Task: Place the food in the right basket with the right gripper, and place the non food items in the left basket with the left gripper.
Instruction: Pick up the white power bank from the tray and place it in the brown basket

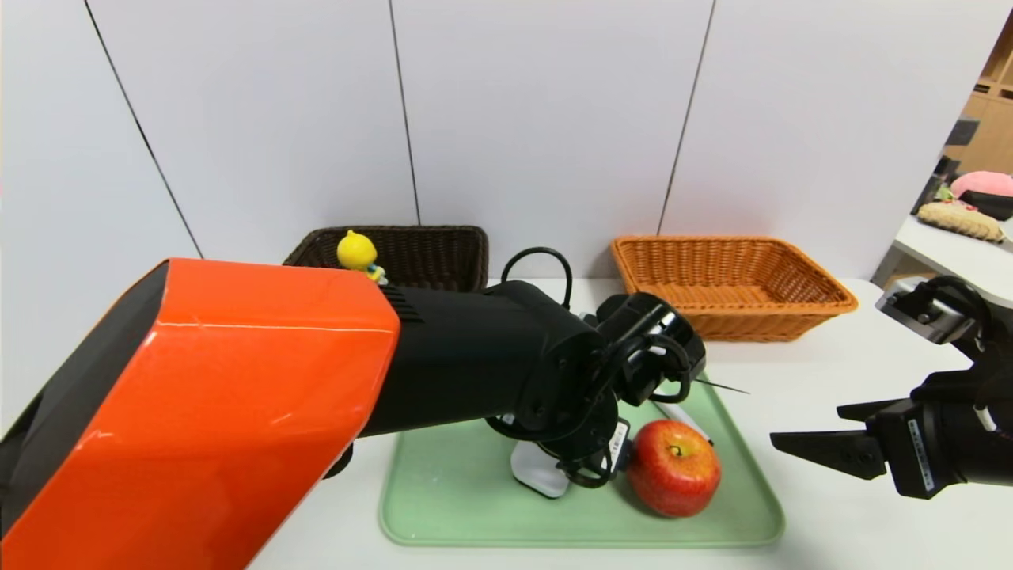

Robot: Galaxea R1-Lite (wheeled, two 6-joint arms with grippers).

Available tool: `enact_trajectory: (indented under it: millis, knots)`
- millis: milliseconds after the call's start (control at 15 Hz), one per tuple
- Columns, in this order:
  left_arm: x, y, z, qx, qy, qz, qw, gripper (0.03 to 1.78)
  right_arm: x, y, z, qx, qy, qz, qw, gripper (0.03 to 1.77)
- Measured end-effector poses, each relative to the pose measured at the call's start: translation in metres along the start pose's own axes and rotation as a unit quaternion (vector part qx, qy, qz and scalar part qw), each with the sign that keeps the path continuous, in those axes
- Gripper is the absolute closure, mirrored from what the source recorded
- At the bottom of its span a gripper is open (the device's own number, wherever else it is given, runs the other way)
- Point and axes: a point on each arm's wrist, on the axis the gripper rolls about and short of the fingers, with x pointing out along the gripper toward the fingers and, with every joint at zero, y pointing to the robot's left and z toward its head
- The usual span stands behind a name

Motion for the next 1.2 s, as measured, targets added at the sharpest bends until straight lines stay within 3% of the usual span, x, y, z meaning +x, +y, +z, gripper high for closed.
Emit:
enact_trajectory:
  millis: [133,333,467,933,1200]
  knots:
    - [0.002,0.0,0.0,0.0,0.001,0.001,1.0,0.12,0.0,0.0,0.0,0.0,0.0,0.0,1.0,0.1]
    - [0.003,0.0,-0.001,-0.001,0.002,0.002,1.0,0.6,0.0,0.0,0.0,-0.001,-0.001,0.0,1.0,0.1]
    - [0.005,0.0,-0.001,-0.01,0.003,0.004,0.9999,0.79,0.0,0.0,0.0,0.0,0.0,0.0,1.0,0.1]
    - [-0.001,0.005,0.002,-0.017,0.0,0.006,0.9998,0.82,-0.001,0.0,0.0,-0.001,-0.002,-0.001,1.0,0.1]
    - [-0.035,0.02,0.014,-0.032,-0.044,0.009,0.9985,0.83,-0.001,0.0,0.0,-0.001,-0.003,-0.001,1.0,0.1]
